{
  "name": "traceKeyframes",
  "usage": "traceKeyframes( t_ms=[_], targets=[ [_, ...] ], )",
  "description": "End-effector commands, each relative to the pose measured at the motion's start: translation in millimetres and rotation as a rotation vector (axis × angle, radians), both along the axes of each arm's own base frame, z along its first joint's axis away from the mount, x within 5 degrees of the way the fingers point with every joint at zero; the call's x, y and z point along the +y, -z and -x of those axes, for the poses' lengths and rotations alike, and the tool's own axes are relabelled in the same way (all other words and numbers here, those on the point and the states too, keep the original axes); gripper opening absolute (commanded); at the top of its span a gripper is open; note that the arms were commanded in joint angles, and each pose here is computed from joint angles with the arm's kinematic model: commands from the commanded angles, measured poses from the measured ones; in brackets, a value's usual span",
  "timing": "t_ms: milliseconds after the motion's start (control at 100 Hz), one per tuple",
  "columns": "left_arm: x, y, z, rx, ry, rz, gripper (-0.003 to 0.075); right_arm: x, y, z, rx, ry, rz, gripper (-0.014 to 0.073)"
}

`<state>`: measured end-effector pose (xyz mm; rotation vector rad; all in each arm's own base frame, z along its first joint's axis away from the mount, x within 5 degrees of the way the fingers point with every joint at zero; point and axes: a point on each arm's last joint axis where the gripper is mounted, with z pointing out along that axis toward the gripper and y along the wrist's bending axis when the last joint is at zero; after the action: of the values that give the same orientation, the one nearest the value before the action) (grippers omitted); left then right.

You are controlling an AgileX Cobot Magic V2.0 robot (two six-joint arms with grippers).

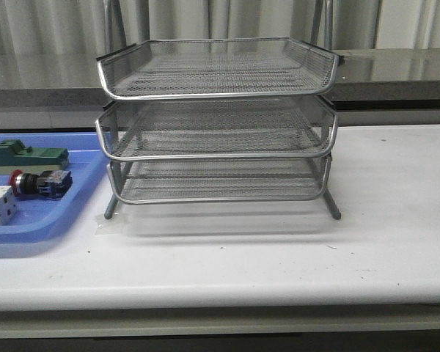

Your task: Place button on rack with both arms

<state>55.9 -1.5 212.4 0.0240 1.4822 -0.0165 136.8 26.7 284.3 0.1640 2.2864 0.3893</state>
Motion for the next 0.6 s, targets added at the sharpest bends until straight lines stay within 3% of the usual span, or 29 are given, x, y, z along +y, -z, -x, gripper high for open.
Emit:
traceKeyframes(
  t_ms=[0,160,260,350,500,590],
  targets=[
    [0,2,2,-0.082,0.008,0.022,-0.002,2,-11,-13,-0.06,0.023,-0.05,-0.0057],
    [0,2,2,-0.082,0.008,0.022,-0.002,5,-3,-21,0.006,0.028,-0.087,-0.0053],
    [0,2,2,-0.082,0.008,0.022,-0.002,6,-1,-22,0.024,0.029,-0.102,0.0003],
    [0,2,2,-0.082,0.008,0.022,-0.002,6,-1,-22,0.025,0.031,-0.112,0.0139],
    [0,2,2,-0.082,0.008,0.022,-0.002,8,-2,-23,0.022,0.038,-0.142,0.0487],
    [0,2,2,-0.082,0.008,0.022,-0.002,9,-3,-23,0.021,0.046,-0.181,0.0577]
  ],
)
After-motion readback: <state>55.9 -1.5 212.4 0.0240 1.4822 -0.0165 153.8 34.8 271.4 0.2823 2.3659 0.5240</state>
